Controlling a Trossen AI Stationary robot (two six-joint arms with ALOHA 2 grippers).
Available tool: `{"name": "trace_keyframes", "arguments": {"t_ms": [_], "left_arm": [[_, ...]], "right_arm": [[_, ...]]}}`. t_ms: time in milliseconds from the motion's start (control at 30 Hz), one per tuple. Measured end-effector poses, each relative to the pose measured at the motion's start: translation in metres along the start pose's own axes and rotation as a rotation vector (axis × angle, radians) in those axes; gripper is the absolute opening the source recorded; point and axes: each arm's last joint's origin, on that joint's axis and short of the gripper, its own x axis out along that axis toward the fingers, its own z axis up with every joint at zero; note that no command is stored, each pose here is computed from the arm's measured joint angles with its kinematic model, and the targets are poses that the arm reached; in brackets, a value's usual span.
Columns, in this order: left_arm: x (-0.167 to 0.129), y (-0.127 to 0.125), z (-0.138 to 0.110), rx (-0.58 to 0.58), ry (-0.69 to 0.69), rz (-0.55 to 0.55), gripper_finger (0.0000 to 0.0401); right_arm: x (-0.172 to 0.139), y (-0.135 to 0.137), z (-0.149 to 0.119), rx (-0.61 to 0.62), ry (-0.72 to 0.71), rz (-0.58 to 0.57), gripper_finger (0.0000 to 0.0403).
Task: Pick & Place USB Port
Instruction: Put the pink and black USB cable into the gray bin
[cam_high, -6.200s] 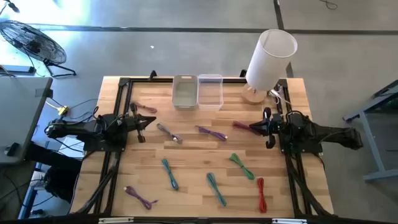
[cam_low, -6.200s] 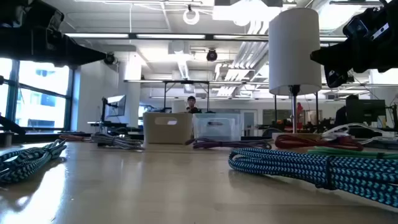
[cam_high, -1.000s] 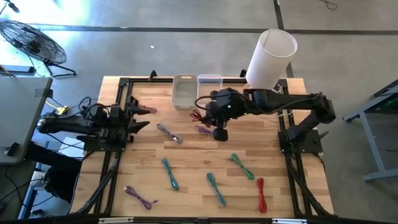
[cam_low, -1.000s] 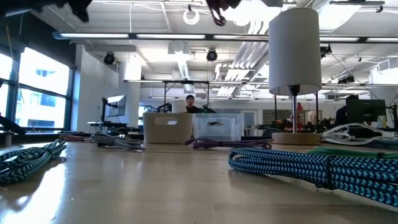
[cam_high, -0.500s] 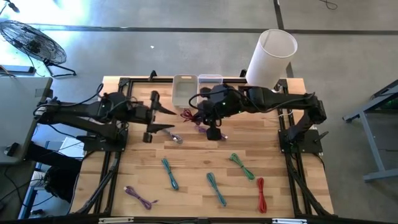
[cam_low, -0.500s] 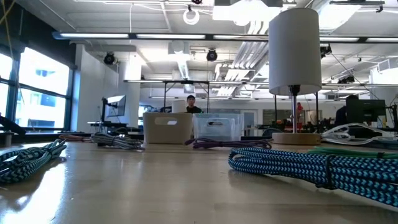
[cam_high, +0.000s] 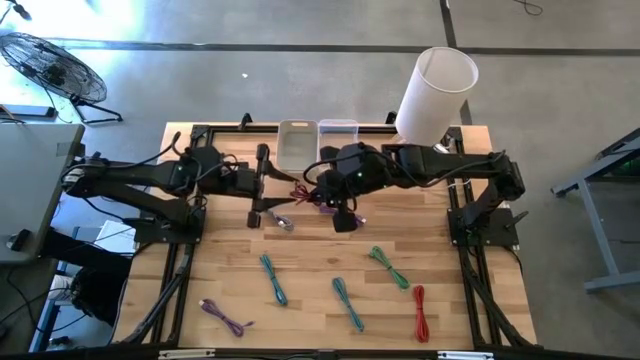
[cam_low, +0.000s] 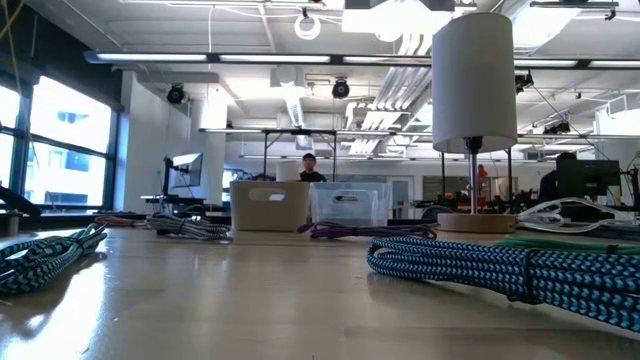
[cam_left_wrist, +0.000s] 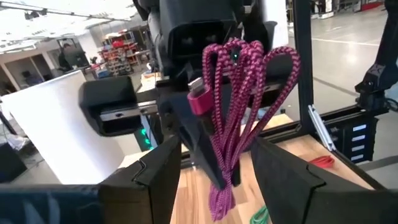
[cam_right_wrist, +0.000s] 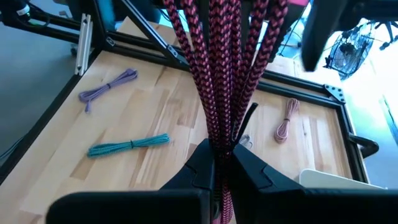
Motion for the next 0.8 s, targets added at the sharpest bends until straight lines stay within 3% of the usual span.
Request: {"name": "trace_keyframes", "arguments": {"t_ms": [400,633,733,800], "left_arm": [[0.01,-0.001,-0.002,-0.047,-0.026,-0.015,0.0193],[0.02,0.006,-0.007,-0.051,-0.041,0.028,0.019],[0.02,0.011,-0.008,-0.061,-0.038,0.037,0.0154],[0.019,0.014,-0.009,-0.051,-0.04,0.024,0.0098]], "right_arm": [[0.0,-0.006,0.0,-0.026,-0.002,-0.039,0.0015],[0.0,-0.008,-0.001,-0.024,0.001,-0.047,0.0015],[0.0,-0.009,-0.001,-0.023,0.002,-0.05,0.0015],[0.0,-0.009,-0.001,-0.022,0.003,-0.051,0.0015]]}}
